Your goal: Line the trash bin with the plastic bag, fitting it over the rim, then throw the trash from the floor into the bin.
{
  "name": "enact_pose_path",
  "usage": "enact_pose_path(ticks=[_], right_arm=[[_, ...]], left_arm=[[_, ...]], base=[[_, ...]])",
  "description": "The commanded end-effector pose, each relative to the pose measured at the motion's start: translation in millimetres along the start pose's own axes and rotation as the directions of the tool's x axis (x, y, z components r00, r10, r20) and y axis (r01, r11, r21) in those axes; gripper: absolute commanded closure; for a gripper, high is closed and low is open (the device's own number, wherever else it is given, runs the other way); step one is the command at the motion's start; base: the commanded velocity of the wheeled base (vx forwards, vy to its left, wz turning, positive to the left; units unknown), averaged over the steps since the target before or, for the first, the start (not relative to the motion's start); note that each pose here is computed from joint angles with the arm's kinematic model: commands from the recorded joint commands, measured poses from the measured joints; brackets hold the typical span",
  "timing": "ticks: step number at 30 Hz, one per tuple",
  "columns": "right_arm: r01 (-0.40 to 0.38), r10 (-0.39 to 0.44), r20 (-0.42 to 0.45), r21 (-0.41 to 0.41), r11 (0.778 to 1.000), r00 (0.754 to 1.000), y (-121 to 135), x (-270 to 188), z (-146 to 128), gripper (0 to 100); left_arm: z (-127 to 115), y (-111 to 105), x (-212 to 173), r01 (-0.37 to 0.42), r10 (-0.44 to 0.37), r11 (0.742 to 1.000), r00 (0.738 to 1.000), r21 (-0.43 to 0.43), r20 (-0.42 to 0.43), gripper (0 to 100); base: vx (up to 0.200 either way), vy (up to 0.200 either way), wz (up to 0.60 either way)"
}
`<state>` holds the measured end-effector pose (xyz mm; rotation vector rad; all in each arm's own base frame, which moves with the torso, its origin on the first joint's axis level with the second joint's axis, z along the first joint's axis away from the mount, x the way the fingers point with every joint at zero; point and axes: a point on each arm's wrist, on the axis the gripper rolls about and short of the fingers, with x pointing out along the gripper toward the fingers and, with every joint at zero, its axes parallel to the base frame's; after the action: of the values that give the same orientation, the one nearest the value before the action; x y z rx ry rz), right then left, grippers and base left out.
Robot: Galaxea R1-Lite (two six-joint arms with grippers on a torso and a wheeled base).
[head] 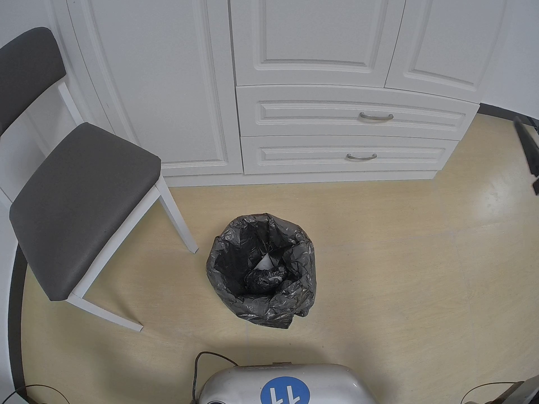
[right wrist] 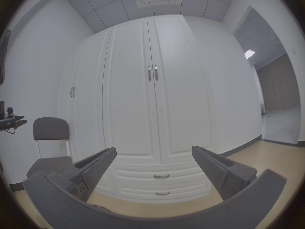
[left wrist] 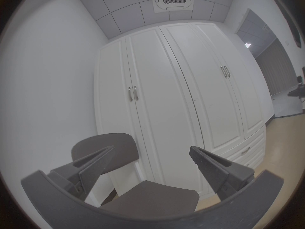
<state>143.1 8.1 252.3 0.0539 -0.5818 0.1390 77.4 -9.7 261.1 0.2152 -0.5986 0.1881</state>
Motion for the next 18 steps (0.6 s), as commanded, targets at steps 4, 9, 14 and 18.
enact_pose_path(ticks=[4,9,14,18], right_arm=[[0.087,-0.080,0.128,-0.051,0.995,0.989,19.5,-126.1,100.1,0],[0.075,-0.075,0.065,0.002,0.997,0.995,29.0,-169.0,114.7,0],[0.024,-0.028,0.084,0.041,0.999,0.996,34.8,-200.2,110.6,0],[0.001,-0.008,0.082,0.088,0.996,0.997,30.8,-208.0,100.6,0]], left_arm=[[74.9,50.3,-85.1,-0.129,0.136,0.990,0.982,-0.054,0.134,0],[87.1,55.5,-96.9,-0.133,0.145,0.986,0.981,-0.097,0.130,0],[85.9,56.5,-110.3,-0.143,0.157,0.984,0.978,-0.110,0.137,0],[82.3,57.0,-121.5,-0.143,0.156,0.984,0.979,-0.105,0.128,0]], base=[[0.000,0.000,0.00],[0.000,0.000,0.00],[0.000,0.000,0.00],[0.000,0.000,0.00]])
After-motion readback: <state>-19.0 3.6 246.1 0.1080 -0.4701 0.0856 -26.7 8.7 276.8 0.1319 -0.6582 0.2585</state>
